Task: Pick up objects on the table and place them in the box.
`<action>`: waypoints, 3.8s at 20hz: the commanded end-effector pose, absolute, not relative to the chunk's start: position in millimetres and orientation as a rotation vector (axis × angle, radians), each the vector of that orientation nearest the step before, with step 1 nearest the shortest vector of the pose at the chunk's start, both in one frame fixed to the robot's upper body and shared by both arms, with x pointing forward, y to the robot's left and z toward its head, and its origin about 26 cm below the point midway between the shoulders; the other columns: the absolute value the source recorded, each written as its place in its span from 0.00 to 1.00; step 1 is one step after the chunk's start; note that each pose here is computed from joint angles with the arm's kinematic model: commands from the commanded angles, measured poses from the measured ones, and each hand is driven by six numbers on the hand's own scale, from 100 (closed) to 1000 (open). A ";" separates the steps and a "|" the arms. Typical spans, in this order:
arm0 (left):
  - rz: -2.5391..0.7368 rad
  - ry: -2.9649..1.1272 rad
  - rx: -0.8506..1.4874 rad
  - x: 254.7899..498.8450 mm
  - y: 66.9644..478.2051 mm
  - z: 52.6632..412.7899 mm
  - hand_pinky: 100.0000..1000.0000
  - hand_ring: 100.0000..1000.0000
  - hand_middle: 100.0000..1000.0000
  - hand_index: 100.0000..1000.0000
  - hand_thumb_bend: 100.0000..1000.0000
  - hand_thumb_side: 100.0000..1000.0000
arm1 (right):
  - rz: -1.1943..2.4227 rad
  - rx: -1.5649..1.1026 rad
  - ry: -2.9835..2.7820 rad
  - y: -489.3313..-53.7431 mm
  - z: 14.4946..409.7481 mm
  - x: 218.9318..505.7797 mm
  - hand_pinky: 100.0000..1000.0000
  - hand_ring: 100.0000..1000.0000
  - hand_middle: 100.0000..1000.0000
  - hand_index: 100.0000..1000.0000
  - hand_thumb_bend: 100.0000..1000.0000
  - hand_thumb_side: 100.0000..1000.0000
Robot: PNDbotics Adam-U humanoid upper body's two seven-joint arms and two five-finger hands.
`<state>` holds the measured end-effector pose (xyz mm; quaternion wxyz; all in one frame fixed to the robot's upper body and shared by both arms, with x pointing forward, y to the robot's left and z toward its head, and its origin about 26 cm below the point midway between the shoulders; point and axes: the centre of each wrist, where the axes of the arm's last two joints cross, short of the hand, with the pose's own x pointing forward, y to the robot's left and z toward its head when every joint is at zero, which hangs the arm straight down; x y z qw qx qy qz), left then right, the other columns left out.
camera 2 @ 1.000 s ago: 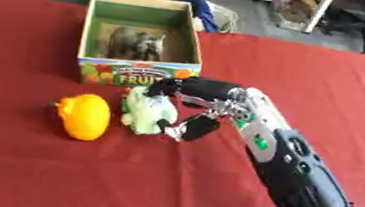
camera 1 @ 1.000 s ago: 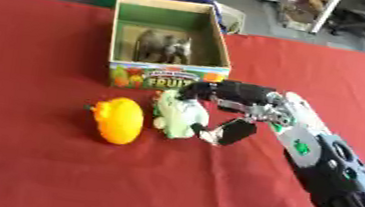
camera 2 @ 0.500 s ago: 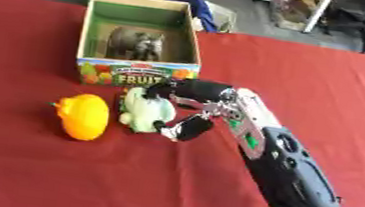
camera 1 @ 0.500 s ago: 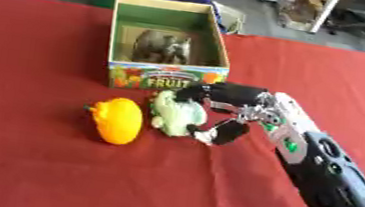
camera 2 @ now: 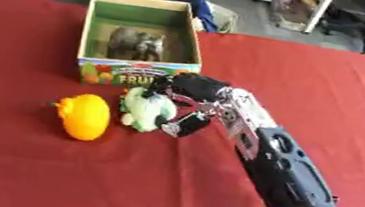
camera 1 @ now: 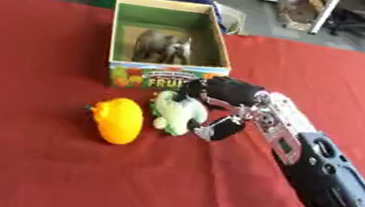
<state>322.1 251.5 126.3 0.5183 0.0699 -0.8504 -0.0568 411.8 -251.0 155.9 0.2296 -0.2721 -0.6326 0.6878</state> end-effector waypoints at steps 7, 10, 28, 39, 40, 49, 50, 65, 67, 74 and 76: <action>-0.141 -2.061 0.171 322.2 253.3 132.3 0.59 0.57 0.48 0.60 0.12 0.53 | 1.726 -0.829 -1.979 -256.1 166.4 412.2 0.00 0.00 0.00 0.12 0.00 0.11; -0.140 -2.061 0.173 322.1 253.7 132.3 0.59 0.57 0.48 0.60 0.12 0.53 | 1.669 -0.812 -2.048 -257.8 177.6 408.0 0.00 0.00 0.00 0.11 0.00 0.11; -0.142 -2.065 0.163 322.5 251.5 133.9 0.59 0.57 0.48 0.60 0.12 0.53 | 1.239 -0.841 -2.206 -273.6 277.3 449.4 0.00 0.00 0.00 0.11 0.00 0.16; -0.165 -2.108 0.130 326.9 243.4 148.5 0.59 0.57 0.47 0.60 0.12 0.53 | 1.053 -0.994 -2.054 -281.7 256.6 497.7 0.12 0.06 0.10 0.26 0.00 0.12; -0.166 -2.109 0.130 327.0 243.3 149.0 0.59 0.57 0.47 0.60 0.12 0.53 | 1.038 -1.022 -2.039 -282.5 256.1 498.8 0.18 0.14 0.16 0.33 0.00 0.11; -0.167 -2.111 0.126 327.4 242.6 149.4 0.59 0.57 0.47 0.60 0.12 0.53 | 1.099 -1.135 -1.813 -289.3 249.4 502.0 0.79 0.81 0.89 0.91 0.00 0.11; -0.167 -2.110 0.126 327.4 242.7 149.3 0.59 0.57 0.47 0.59 0.12 0.53 | 1.100 -1.135 -1.805 -290.3 250.7 501.6 0.81 0.82 0.90 0.93 0.00 0.11; -0.154 -2.095 0.149 326.0 247.5 143.2 0.59 0.57 0.47 0.59 0.13 0.53 | 1.353 -0.897 -2.121 -292.9 313.0 450.4 0.74 0.76 0.83 0.91 0.00 0.05; -0.152 -2.091 0.156 325.5 249.1 142.0 0.59 0.57 0.47 0.59 0.13 0.53 | 1.423 -0.817 -2.169 -287.8 319.7 435.3 0.74 0.77 0.85 0.91 0.00 0.04; -0.146 -2.084 0.160 324.9 249.9 139.4 0.59 0.57 0.47 0.59 0.13 0.53 | 1.698 -0.550 -2.177 -256.7 311.9 400.5 0.75 0.79 0.87 0.92 0.00 0.08; -0.144 -2.083 0.160 324.8 250.2 139.0 0.59 0.57 0.47 0.59 0.13 0.53 | 1.762 -0.516 -2.166 -246.3 307.9 396.4 0.76 0.80 0.88 0.92 0.00 0.09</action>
